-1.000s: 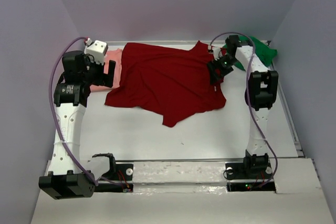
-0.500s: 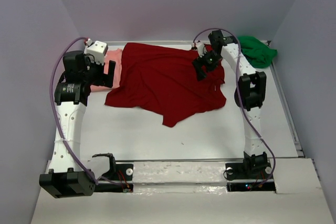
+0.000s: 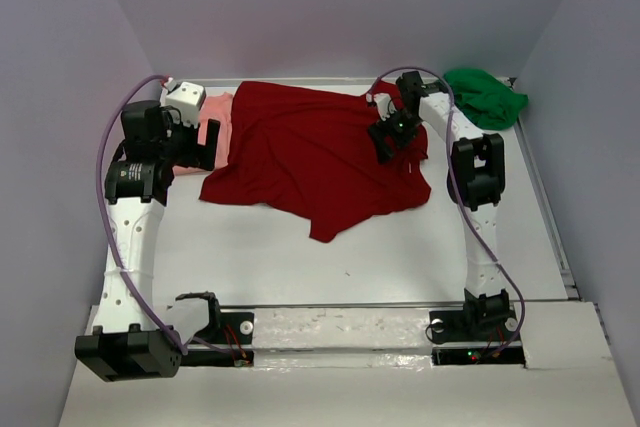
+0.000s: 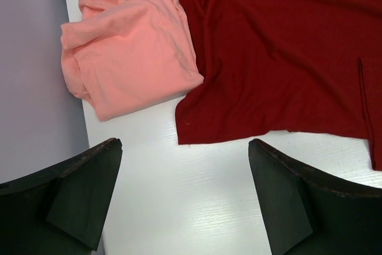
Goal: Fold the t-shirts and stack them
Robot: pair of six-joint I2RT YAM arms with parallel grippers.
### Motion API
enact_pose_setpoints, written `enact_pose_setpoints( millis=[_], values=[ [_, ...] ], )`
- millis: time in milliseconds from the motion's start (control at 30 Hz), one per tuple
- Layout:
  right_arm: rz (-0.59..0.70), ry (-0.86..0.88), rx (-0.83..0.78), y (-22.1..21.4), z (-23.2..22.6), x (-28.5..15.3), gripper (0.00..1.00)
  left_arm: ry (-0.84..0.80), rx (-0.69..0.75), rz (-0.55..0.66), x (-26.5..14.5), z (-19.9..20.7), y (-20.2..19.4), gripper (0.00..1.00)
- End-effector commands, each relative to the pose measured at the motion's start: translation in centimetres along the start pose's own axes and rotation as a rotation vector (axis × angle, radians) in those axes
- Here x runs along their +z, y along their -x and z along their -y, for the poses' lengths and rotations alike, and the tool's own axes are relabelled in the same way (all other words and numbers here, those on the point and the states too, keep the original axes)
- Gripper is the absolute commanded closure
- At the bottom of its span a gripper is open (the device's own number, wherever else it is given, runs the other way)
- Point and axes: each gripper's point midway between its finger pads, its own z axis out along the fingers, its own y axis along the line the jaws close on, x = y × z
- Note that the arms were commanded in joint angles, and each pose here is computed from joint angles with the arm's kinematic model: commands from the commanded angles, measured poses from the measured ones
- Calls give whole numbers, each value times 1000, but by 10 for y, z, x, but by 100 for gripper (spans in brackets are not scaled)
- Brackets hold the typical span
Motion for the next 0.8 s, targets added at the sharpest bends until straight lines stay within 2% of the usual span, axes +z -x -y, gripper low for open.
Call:
enact_pose_setpoints(
  millis=[0, 200, 400, 767],
  values=[
    [12, -71, 14, 3, 18, 8, 0, 21, 7, 34, -5, -4, 6, 1],
    [-62, -157, 122, -29, 44, 6, 0, 7, 5, 42, -4, -3, 11, 1],
    [-62, -169, 234, -57, 69, -11, 0, -14, 4, 53, -4, -1, 20, 1],
    [-109, -240, 303, -92, 98, -40, 0, -49, 5, 68, -5, 5, 27, 1]
  ],
)
